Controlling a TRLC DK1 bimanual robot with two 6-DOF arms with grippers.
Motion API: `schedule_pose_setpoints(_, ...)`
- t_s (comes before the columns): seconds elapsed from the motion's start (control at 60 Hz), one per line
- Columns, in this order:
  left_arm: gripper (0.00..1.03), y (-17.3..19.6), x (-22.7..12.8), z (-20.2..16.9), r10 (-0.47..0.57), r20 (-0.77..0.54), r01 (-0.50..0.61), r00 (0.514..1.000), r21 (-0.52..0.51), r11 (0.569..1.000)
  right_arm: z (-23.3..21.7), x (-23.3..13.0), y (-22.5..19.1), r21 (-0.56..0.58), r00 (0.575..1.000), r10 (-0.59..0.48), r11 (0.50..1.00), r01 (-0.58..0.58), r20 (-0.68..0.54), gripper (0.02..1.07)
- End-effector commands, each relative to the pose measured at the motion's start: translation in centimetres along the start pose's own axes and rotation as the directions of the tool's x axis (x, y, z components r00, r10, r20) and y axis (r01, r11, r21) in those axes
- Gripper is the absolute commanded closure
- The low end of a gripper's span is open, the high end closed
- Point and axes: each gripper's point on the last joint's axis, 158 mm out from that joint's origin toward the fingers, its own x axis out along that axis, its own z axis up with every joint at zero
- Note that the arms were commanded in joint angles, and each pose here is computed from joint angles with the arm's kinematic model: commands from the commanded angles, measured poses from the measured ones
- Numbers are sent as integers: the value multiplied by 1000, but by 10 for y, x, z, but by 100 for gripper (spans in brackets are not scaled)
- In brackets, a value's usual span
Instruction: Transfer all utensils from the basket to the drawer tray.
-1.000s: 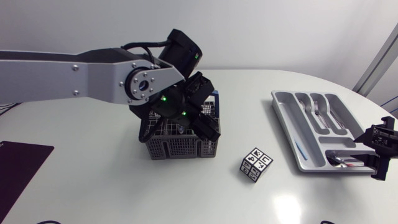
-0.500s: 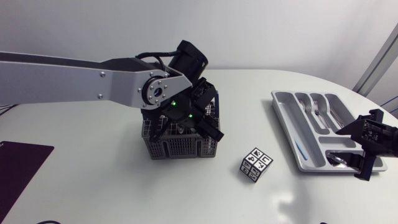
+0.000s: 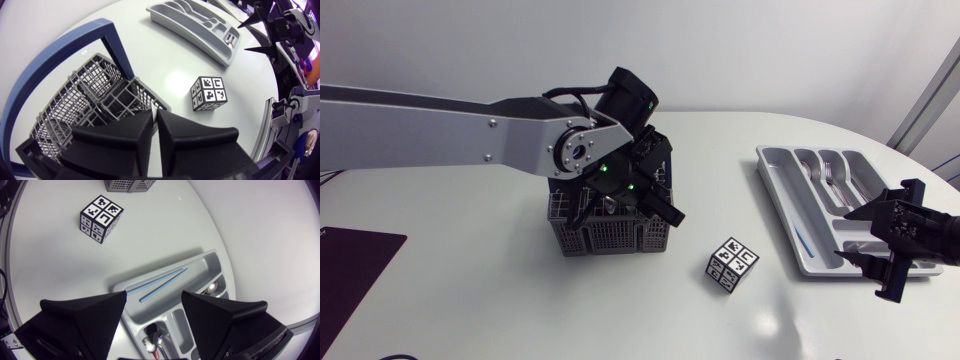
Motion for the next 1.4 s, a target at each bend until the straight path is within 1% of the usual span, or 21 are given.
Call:
schedule_pose_setpoints(0.0,100,2,-3,9,5,21,-5,1000,-24,1000,5,3,15,21,999,29,999,-30,15,27)
schedule_pose_setpoints(0.333,100,-7,-25,25,-95,85,102,992,-78,992,23,-2,20,13,998,41,999,-42,40,27)
schedule_pose_setpoints(0.433,100,-8,-36,33,-98,111,107,989,-80,991,33,-5,21,13,997,44,999,-44,57,27)
schedule_pose_setpoints(0.483,100,-9,-41,36,-102,122,112,987,-78,991,37,-7,20,23,997,45,999,-46,62,24)
schedule_pose_setpoints(0.633,100,-15,-72,51,-110,172,125,979,-75,989,58,-14,18,44,994,62,997,-66,94,24)
schedule_pose_setpoints(0.667,100,-16,-79,52,-111,179,126,977,-72,989,64,-15,17,53,993,62,996,-68,105,21)
schedule_pose_setpoints(0.717,100,-18,-87,56,-113,192,128,975,-69,989,70,-17,16,56,991,63,996,-70,116,21)
schedule_pose_setpoints(0.75,100,-22,-100,60,-115,209,130,971,-62,990,78,-20,17,66,989,74,994,-83,131,21)
schedule_pose_setpoints(0.8,100,-23,-111,64,-115,223,130,968,-57,990,89,-22,16,93,985,80,991,-95,153,19)
schedule_pose_setpoints(0.883,100,-29,-126,67,-125,240,140,963,-46,989,109,-28,15,125,977,92,985,-117,190,18)
schedule_pose_setpoints(1.033,100,-37,-145,68,-152,259,167,954,-33,985,144,-45,18,169,948,137,967,-191,287,18)
schedule_pose_setpoints(1.183,100,-50,-146,60,-222,238,233,945,-18,972,178,-56,33,173,912,192,948,-268,362,17)
schedule_pose_setpoints(1.25,100,-59,-145,54,-283,224,292,932,-3,957,202,-64,50,153,876,248,930,-335,413,17)
schedule_pose_setpoints(1.383,100,-72,-140,43,-353,197,354,915,28,935,228,-70,70,134,827,314,899,-416,466,17)
